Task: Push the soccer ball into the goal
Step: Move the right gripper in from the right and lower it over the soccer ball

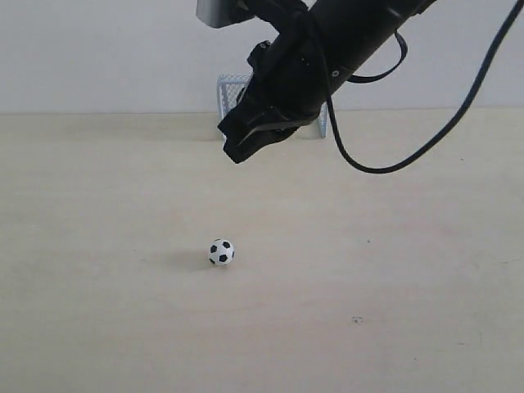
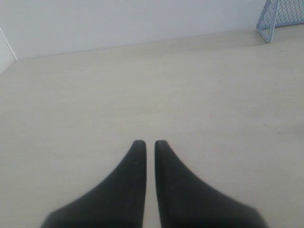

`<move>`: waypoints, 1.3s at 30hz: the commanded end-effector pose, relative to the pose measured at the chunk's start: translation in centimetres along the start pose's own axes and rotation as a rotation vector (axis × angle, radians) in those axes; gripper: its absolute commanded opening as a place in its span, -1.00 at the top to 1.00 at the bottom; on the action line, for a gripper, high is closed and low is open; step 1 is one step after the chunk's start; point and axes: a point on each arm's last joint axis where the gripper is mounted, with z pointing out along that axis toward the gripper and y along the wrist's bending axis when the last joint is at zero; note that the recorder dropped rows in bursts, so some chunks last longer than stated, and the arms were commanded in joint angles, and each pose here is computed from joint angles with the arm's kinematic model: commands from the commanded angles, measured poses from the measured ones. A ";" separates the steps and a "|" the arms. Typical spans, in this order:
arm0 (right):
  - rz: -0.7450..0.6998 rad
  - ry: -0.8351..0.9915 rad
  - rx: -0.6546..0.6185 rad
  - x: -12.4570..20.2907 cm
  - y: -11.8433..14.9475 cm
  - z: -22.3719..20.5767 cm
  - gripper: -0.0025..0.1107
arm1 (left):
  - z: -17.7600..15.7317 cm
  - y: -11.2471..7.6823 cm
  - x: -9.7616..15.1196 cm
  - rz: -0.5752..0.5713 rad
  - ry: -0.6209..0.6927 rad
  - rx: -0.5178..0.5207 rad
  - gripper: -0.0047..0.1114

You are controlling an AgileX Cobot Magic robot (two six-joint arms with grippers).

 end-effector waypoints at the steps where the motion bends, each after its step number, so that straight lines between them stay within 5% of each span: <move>1: 0.001 0.034 -0.030 -0.6 -0.4 0.6 0.96 | 0.0 0.0 -0.2 -0.006 -0.003 0.008 0.81; 18: -0.167 0.195 -0.003 -4.1 1.2 5.4 0.96 | 0.0 0.0 -0.2 -0.006 -0.003 0.008 0.81; 39: -0.106 0.318 -0.031 -2.5 -0.4 9.8 0.96 | 0.0 0.0 -0.2 -0.006 -0.003 0.008 0.81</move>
